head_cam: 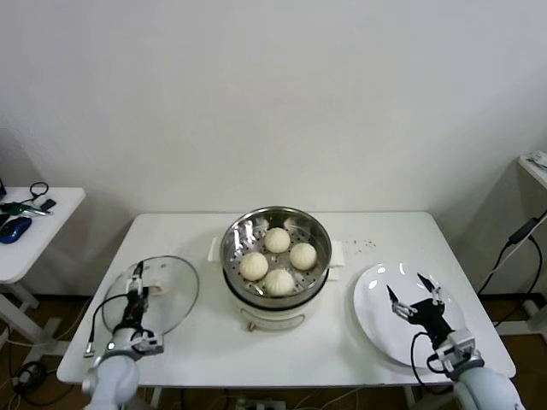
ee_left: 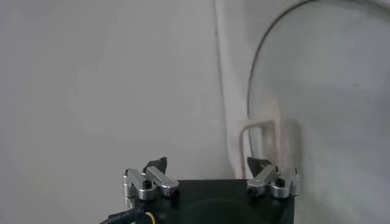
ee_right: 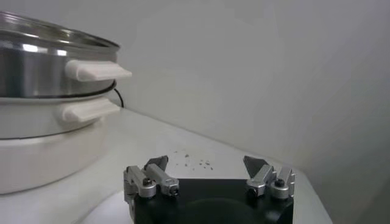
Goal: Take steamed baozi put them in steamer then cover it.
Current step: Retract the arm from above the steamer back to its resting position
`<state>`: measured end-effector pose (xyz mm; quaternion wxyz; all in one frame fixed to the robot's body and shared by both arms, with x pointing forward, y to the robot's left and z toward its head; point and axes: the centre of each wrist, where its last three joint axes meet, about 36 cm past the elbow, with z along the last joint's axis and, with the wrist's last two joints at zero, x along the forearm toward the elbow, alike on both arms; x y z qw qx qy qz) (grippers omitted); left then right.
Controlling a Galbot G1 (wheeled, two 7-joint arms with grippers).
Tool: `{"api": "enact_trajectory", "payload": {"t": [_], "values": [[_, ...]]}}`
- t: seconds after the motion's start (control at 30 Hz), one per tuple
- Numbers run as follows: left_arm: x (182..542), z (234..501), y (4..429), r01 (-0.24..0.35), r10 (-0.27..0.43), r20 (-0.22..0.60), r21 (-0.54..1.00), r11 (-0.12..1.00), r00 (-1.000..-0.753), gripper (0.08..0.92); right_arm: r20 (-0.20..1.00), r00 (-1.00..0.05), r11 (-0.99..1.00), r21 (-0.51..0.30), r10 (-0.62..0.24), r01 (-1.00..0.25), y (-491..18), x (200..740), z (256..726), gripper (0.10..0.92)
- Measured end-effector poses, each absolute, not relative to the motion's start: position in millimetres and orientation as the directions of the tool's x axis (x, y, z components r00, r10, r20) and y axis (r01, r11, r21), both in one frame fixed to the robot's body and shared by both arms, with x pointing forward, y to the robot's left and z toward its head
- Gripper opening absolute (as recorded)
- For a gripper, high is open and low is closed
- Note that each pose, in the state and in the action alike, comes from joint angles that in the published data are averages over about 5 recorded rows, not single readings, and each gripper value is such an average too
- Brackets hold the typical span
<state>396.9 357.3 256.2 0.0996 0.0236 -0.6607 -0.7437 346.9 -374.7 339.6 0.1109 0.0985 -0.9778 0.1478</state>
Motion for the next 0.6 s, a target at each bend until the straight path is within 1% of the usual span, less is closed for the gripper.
{"api": "enact_trajectory", "payload": {"t": [0.17,0.27,0.33,0.5,0.6], "values": [[403.8,254.9,356.4,0.109,-0.178,0.090,0.989,-0.096,-0.980,0.823,0.250,-0.955,0.933,-0.279,-0.159,-0.228,-374.5,345.8,336.6,0.823],[405.2,252.4,357.1,0.112,-0.177,0.094,0.989,-0.093,-0.980,0.796,0.253,-0.954,0.931,-0.284,-0.158,-0.230,-374.3,344.9,334.9,0.823],[406.0,250.7,357.9,0.115,-0.178,0.098,0.989,-0.091,-0.979,0.749,0.254,-0.954,0.930,-0.287,-0.158,-0.230,-374.1,344.4,334.2,0.823],[407.1,247.2,359.2,0.124,-0.177,0.107,0.989,-0.086,-0.978,0.576,0.253,-0.955,0.928,-0.294,-0.157,-0.231,-374.1,344.3,333.5,0.823],[406.9,246.3,358.9,0.127,-0.175,0.112,0.989,-0.079,-0.978,0.490,0.251,-0.955,0.927,-0.298,-0.157,-0.230,-374.0,345.0,333.1,0.823]]}}
